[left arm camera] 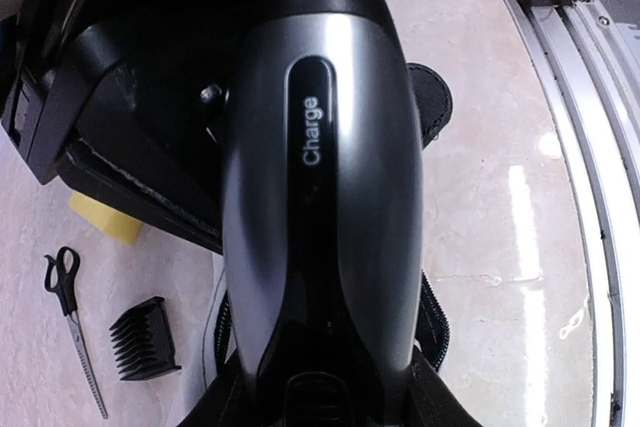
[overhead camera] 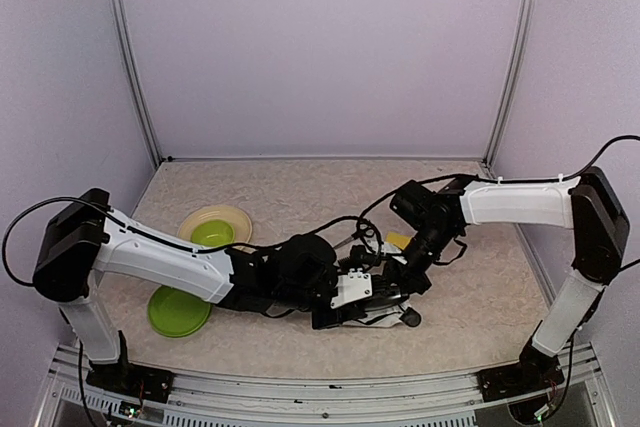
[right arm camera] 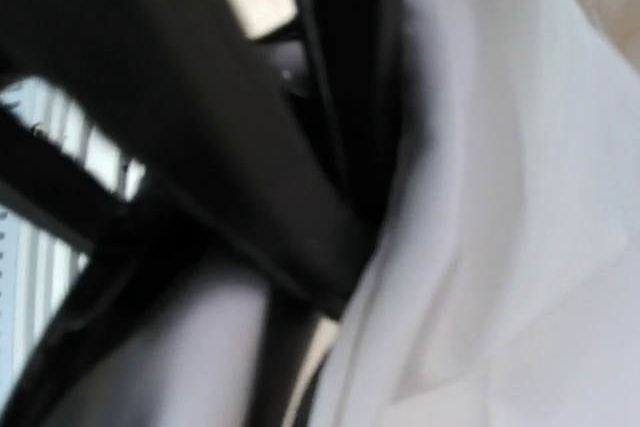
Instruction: Sort the hair-cutting tools
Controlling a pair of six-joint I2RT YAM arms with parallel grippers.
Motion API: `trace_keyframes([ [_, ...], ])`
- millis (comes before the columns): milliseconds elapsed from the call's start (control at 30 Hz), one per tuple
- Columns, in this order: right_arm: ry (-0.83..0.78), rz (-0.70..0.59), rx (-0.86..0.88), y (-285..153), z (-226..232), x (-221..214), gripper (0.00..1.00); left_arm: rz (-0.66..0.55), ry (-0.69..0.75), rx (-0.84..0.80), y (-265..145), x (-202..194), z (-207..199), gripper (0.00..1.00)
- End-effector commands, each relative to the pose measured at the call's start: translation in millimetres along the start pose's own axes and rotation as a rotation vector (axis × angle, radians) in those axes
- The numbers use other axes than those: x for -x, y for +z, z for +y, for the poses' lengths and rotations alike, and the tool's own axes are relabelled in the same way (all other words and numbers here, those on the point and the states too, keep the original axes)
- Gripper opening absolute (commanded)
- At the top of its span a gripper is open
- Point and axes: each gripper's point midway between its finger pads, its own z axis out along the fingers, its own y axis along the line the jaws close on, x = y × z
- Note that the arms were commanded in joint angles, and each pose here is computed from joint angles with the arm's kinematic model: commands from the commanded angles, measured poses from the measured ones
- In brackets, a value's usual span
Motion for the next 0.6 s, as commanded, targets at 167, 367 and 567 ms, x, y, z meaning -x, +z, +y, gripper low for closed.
trace_keyframes([
  [167, 0.115, -0.053, -0.03, -24.8, -16.0, -1.3, 0.39, -0.011, -0.071, 0.045, 15.6, -11.3, 16.2, 0.0],
  [367, 0.123, 0.0, -0.056, -23.0, 0.6, -37.5, 0.56, -0.032, -0.102, 0.061, 15.8, -8.9, 18.6, 0.0],
  [567, 0.142, 0.045, -0.087, -10.1, -8.5, -58.1, 0.57, -0.057, -0.11, 0.057, 15.9, -7.9, 15.4, 0.0],
])
